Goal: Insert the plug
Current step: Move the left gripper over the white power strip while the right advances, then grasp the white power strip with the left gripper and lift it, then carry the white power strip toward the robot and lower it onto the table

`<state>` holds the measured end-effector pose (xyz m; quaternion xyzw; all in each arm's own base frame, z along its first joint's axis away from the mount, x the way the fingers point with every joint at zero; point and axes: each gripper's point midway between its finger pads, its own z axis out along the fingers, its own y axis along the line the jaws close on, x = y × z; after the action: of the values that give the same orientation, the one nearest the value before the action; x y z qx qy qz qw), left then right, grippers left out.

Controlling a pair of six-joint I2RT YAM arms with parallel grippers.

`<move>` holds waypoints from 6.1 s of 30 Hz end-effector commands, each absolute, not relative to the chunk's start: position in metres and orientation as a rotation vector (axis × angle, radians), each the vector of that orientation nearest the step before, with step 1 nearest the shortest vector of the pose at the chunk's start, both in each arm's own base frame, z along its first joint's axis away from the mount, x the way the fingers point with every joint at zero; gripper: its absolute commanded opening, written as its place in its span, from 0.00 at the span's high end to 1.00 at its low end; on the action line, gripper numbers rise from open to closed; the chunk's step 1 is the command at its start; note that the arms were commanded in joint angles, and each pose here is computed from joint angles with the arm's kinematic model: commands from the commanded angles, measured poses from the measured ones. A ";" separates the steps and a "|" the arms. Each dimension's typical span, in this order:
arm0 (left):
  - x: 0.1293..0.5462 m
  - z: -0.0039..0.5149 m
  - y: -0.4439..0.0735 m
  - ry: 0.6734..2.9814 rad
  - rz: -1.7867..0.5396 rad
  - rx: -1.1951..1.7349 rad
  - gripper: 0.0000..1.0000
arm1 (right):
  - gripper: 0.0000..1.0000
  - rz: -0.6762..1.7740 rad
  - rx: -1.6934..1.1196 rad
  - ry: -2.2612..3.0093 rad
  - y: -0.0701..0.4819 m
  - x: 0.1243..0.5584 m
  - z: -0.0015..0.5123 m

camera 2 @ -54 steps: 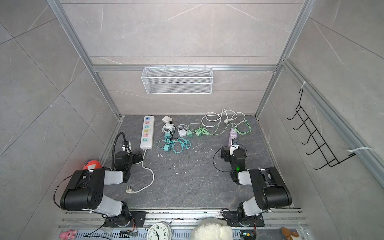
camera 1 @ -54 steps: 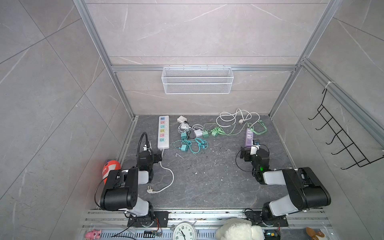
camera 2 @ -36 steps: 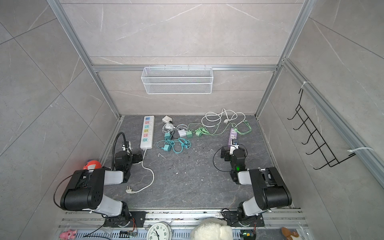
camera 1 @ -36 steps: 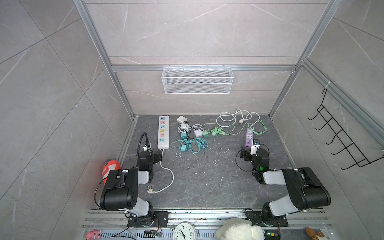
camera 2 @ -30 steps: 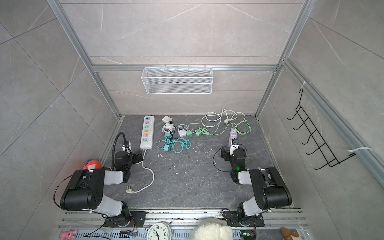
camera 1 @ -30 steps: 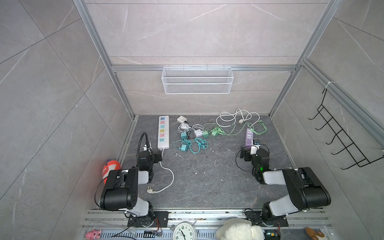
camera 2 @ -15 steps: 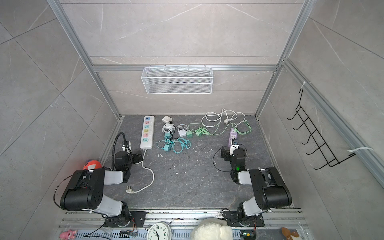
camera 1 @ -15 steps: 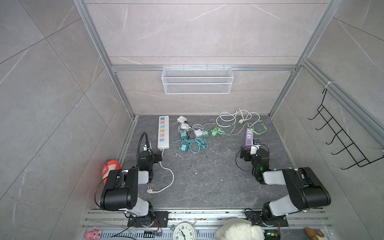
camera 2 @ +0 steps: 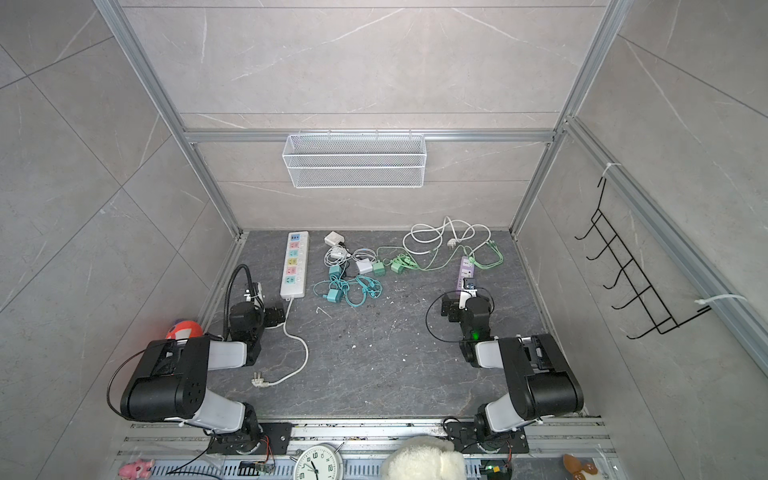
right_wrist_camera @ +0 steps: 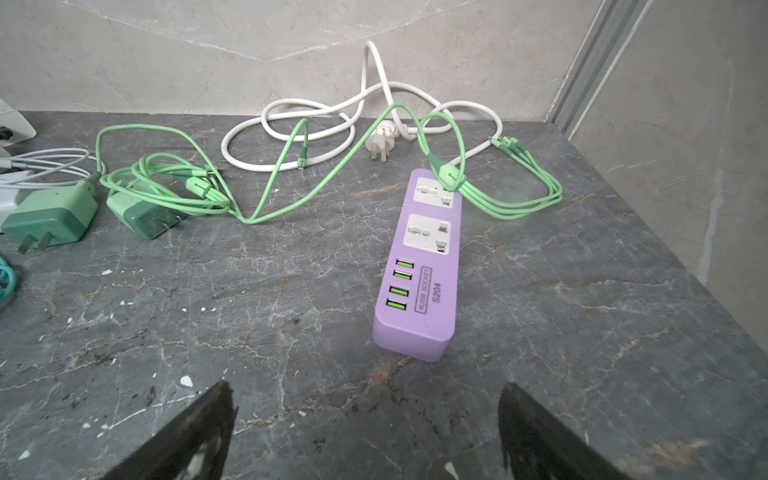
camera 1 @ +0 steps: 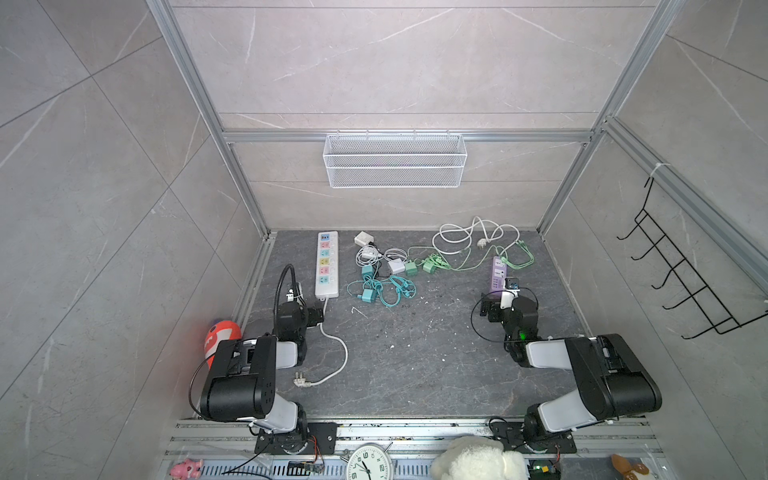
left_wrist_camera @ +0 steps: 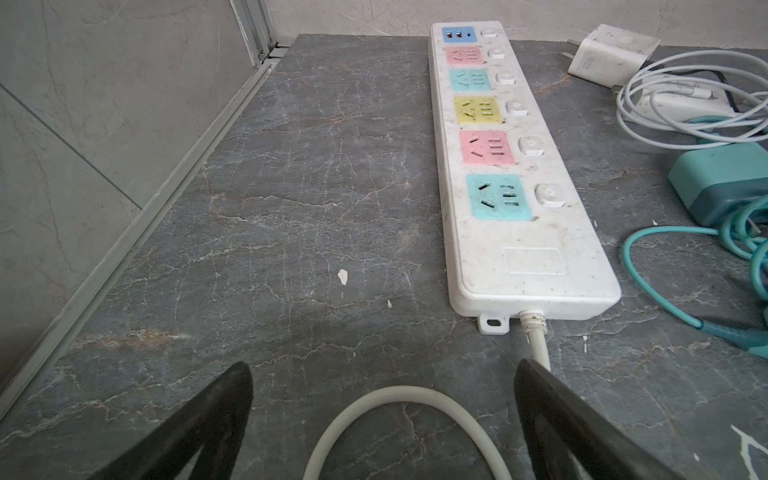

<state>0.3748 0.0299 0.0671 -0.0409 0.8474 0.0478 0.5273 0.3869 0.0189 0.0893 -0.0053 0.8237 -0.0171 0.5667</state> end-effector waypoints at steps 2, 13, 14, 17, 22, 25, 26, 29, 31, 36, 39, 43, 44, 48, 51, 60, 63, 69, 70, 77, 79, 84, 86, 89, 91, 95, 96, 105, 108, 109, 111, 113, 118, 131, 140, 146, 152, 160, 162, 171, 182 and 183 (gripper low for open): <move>0.386 0.098 0.037 1.978 0.148 -0.152 0.00 | 0.01 -0.053 0.000 1.918 0.018 0.389 0.113; 0.370 0.132 0.037 2.022 0.134 -0.273 0.00 | 0.01 0.047 0.085 2.105 0.026 0.382 0.152; 0.367 0.137 0.037 2.017 0.121 -0.301 0.00 | 0.01 0.070 0.078 2.147 0.032 0.381 0.151; 0.355 0.149 0.033 2.035 0.055 -0.363 0.00 | 0.01 0.110 0.015 2.262 0.056 0.372 0.147; 0.335 0.146 0.020 2.164 -0.086 -0.491 0.00 | 0.01 0.058 -0.039 2.384 0.089 0.346 0.147; 0.328 0.134 0.011 2.266 -0.142 -0.535 0.00 | 0.01 0.022 -0.060 2.416 0.100 0.330 0.153; 0.325 0.129 0.008 2.306 -0.155 -0.547 0.00 | 0.01 0.008 -0.066 2.414 0.104 0.325 0.156; 0.321 0.119 0.001 2.390 -0.191 -0.545 0.00 | 0.01 -0.017 0.005 2.401 0.103 0.310 0.161; 0.318 0.116 0.000 2.408 -0.204 -0.586 0.00 | 0.01 -0.061 0.064 2.403 0.096 0.301 0.162; 0.311 0.117 -0.007 2.393 -0.299 -0.725 0.00 | 0.01 -0.247 0.188 2.418 0.071 0.283 0.163; 0.308 0.119 -0.015 2.394 -0.378 -0.772 0.00 | 0.01 -0.311 0.247 2.428 0.063 0.277 0.167; 0.304 0.127 -0.025 2.431 -0.424 -0.700 0.00 | 0.01 -0.322 0.277 2.447 0.063 0.272 0.167; 0.302 0.129 -0.024 2.438 -0.408 -0.690 0.00 | 0.01 -0.307 0.266 2.453 0.066 0.273 0.165; 0.295 0.134 -0.017 2.421 -0.348 -0.657 0.00 | 0.01 -0.151 0.164 2.494 0.093 0.274 0.157; 0.294 0.130 -0.017 2.450 -0.339 -0.662 0.00 | 0.01 -0.047 0.107 2.501 0.108 0.272 0.153; 0.322 0.111 -0.026 2.555 -0.370 -0.630 0.00 | 0.01 0.080 0.007 2.516 0.130 0.270 0.152; 0.339 0.115 -0.024 2.553 -0.347 -0.624 0.00 | 0.01 0.100 -0.018 2.534 0.137 0.273 0.149; 0.391 0.107 -0.026 2.586 -0.336 -0.578 0.00 | 0.01 0.143 -0.080 2.552 0.158 0.288 0.149; 0.401 0.102 -0.025 2.608 -0.323 -0.575 0.00 | 0.01 0.152 -0.093 2.552 0.162 0.291 0.150; 0.455 0.084 -0.038 2.670 -0.299 -0.476 0.00 | 0.01 0.191 -0.155 2.523 0.180 0.309 0.168; 0.465 0.082 -0.040 2.684 -0.285 -0.440 0.00 | 0.01 0.190 -0.171 2.521 0.184 0.313 0.171; 0.480 0.071 -0.043 2.772 -0.249 -0.327 0.00 | 0.01 0.232 -0.212 2.534 0.197 0.319 0.170; 0.483 0.067 -0.044 2.794 -0.241 -0.287 0.00 | 0.01 0.238 -0.224 2.538 0.200 0.321 0.169; 0.487 0.059 -0.043 2.843 -0.203 -0.269 0.00 | 0.01 0.261 -0.239 2.531 0.206 0.324 0.169; 0.488 0.053 -0.042 2.874 -0.175 -0.260 0.00 | 0.01 0.273 -0.249 2.529 0.209 0.325 0.168; 0.491 0.045 -0.040 2.899 -0.131 -0.245 0.00 | 0.01 0.274 -0.251 2.526 0.210 0.327 0.167; 0.492 0.044 -0.039 2.898 -0.123 -0.245 0.00 | 0.01 0.270 -0.250 2.527 0.209 0.327 0.166; 0.498 0.023 -0.041 2.966 -0.113 -0.178 0.00 | 0.01 0.240 -0.218 2.548 0.201 0.322 0.157; 0.497 0.019 -0.041 2.980 -0.109 -0.168 0.03 | 0.01 0.223 -0.205 2.547 0.195 0.319 0.154; 0.497 0.019 -0.040 2.981 -0.109 -0.170 0.05 | 0.01 0.221 -0.202 2.546 0.194 0.319 0.154; 0.496 0.019 -0.041 2.985 -0.105 -0.167 0.14 | 0.01 0.219 -0.200 2.545 0.192 0.318 0.154; 0.493 0.019 -0.040 2.990 -0.102 -0.171 0.27 | 0.01 0.212 -0.196 2.548 0.190 0.319 0.153; 0.489 0.018 -0.038 2.984 -0.056 -0.163 0.50 | 0.01 0.176 -0.195 2.565 0.184 0.318 0.150; 0.468 0.139 -0.039 2.683 -0.108 -0.126 0.59 | 0.01 0.128 -0.218 2.575 0.172 0.319 0.163; 0.412 0.210 -0.098 2.392 -0.119 0.226 0.59 | 0.01 0.110 -0.172 2.545 0.154 0.312 0.188; 0.364 0.234 -0.154 2.179 -0.280 0.477 0.59 | 0.01 0.039 -0.048 2.563 0.127 0.304 0.190; 0.335 0.239 -0.194 1.997 -0.325 0.729 0.57 | 0.01 0.001 0.100 2.600 0.097 0.295 0.177; 0.307 0.217 -0.229 1.894 -0.336 0.992 0.54 | 0.01 -0.019 0.171 2.629 0.072 0.282 0.165; 0.297 0.209 -0.239 1.848 -0.335 1.057 0.54 | 0.01 -0.034 0.170 2.634 0.069 0.281 0.165; 0.245 0.178 -0.279 1.646 -0.319 1.287 0.53 | 0.01 -0.034 0.154 2.666 0.070 0.285 0.161; 0.203 0.097 -0.289 1.622 -0.158 1.671 0.45 | 0.01 0.017 0.130 2.708 0.079 0.282 0.148; 0.205 0.091 -0.288 1.644 -0.140 1.691 0.45 | 0.01 0.020 0.129 2.708 0.079 0.282 0.148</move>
<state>0.1923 -0.2770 0.0805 0.6503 0.6662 -0.0776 0.3568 0.2869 0.0782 0.1556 0.0564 0.9715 0.0066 0.2300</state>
